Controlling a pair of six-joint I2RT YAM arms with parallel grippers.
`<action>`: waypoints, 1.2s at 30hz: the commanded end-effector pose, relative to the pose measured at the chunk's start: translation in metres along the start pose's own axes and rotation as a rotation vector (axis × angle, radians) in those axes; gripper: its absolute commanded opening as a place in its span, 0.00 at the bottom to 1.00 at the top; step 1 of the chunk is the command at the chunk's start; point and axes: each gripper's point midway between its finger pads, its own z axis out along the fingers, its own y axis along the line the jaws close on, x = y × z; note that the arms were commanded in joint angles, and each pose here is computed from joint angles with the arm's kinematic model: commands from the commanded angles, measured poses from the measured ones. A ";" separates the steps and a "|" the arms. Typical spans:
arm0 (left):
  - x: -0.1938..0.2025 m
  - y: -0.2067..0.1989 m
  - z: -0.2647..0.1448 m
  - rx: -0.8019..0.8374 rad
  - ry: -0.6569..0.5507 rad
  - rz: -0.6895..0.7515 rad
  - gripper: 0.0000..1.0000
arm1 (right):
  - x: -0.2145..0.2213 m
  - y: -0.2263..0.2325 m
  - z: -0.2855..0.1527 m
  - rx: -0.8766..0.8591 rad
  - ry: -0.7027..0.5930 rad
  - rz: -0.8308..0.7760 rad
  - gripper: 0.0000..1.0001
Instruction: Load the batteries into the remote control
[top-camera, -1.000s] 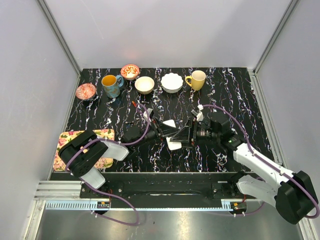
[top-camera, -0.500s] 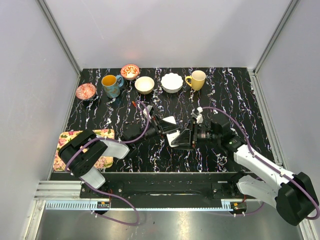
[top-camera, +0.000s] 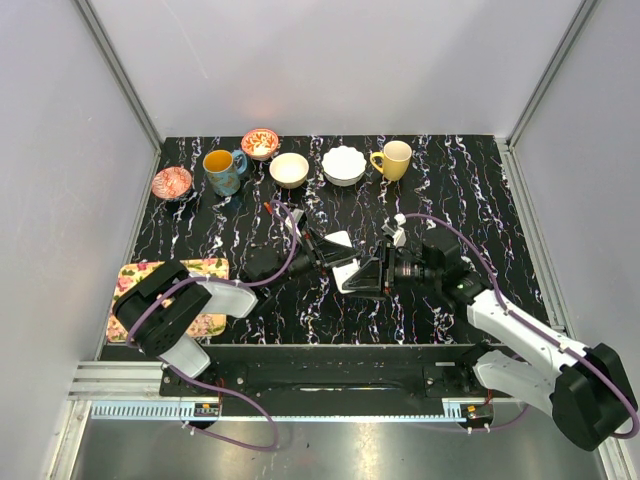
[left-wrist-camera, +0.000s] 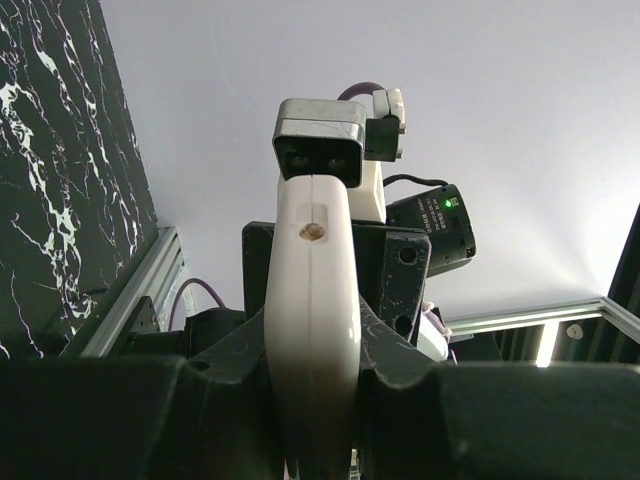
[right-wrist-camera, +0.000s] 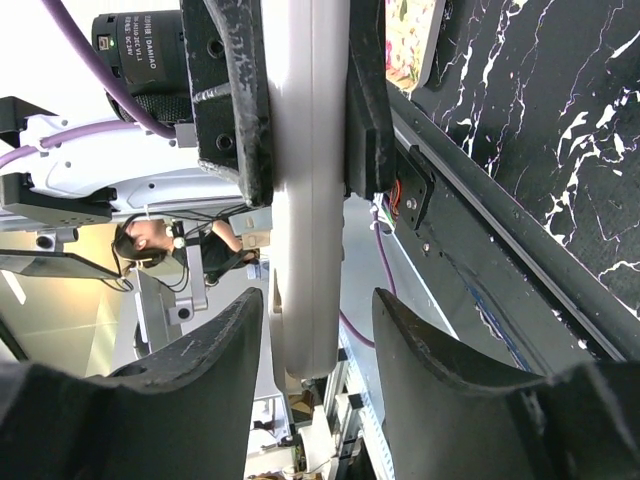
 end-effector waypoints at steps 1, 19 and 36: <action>0.014 -0.103 -0.019 0.410 0.024 0.159 0.00 | -0.007 0.012 0.002 -0.038 -0.012 -0.031 0.52; 0.018 -0.116 -0.018 0.445 0.031 0.163 0.00 | -0.008 0.002 0.008 -0.036 0.000 0.016 0.39; 0.023 -0.120 -0.017 0.458 0.057 0.169 0.00 | -0.004 -0.006 0.010 -0.016 0.030 0.025 0.18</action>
